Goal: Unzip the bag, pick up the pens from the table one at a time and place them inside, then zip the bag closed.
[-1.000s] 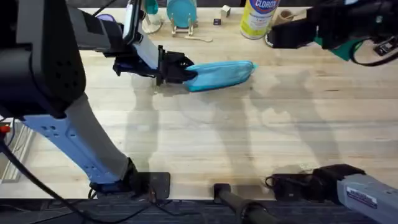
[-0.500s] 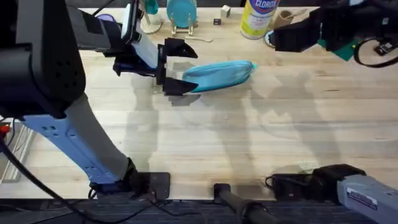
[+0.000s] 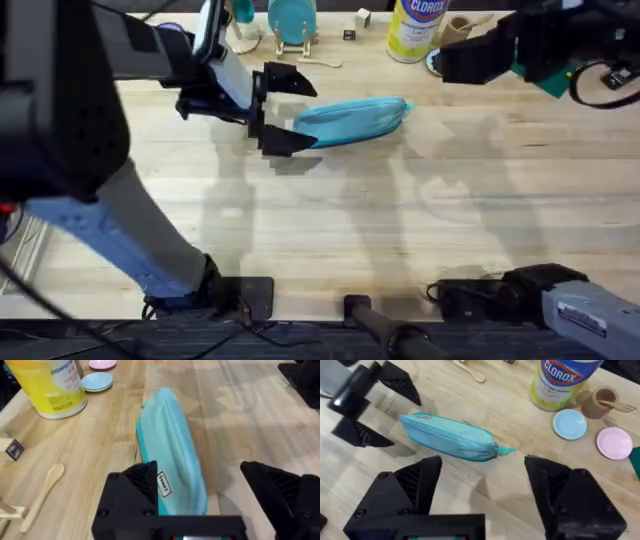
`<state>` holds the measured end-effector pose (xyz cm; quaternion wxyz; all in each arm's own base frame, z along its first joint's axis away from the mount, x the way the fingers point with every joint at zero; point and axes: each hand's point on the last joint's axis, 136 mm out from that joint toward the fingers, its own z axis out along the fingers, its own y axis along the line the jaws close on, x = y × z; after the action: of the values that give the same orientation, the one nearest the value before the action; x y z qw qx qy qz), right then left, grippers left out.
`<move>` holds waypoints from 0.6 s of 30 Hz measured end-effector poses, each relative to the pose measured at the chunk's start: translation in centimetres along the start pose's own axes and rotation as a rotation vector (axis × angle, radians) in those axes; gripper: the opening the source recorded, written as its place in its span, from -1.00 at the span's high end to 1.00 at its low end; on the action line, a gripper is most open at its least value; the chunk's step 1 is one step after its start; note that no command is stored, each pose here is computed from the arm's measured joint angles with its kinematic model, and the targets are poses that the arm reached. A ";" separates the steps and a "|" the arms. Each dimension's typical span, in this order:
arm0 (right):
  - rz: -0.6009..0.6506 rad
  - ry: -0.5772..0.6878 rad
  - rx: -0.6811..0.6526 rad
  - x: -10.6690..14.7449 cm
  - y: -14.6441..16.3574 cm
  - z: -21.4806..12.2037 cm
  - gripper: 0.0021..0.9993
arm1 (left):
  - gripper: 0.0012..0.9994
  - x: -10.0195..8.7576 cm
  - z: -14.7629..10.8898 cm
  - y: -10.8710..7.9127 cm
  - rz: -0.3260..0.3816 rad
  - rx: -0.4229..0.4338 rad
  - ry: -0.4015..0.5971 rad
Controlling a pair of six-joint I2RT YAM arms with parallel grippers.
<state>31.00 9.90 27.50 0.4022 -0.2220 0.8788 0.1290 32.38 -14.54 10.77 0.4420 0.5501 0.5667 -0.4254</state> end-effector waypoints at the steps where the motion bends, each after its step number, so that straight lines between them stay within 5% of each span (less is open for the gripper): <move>1: 0.000 0.000 0.000 0.0 0.0 0.0 -0.99 | -0.99 -0.5 -0.2 -0.2 0.005 0.000 0.015; 9: 0.000 0.000 0.000 0.0 0.0 0.0 -1.00 | -1.00 -4.8 -2.3 -1.9 -0.017 -0.062 0.193; 18: 0.006 0.017 -0.003 0.4 0.1 0.0 -1.00 | -1.00 -7.7 -6.2 -3.1 -0.274 -0.352 0.428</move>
<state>30.72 9.85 27.18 0.3941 -0.2213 0.8826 0.1297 29.15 -10.52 19.77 0.3396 0.4607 0.7808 -0.2507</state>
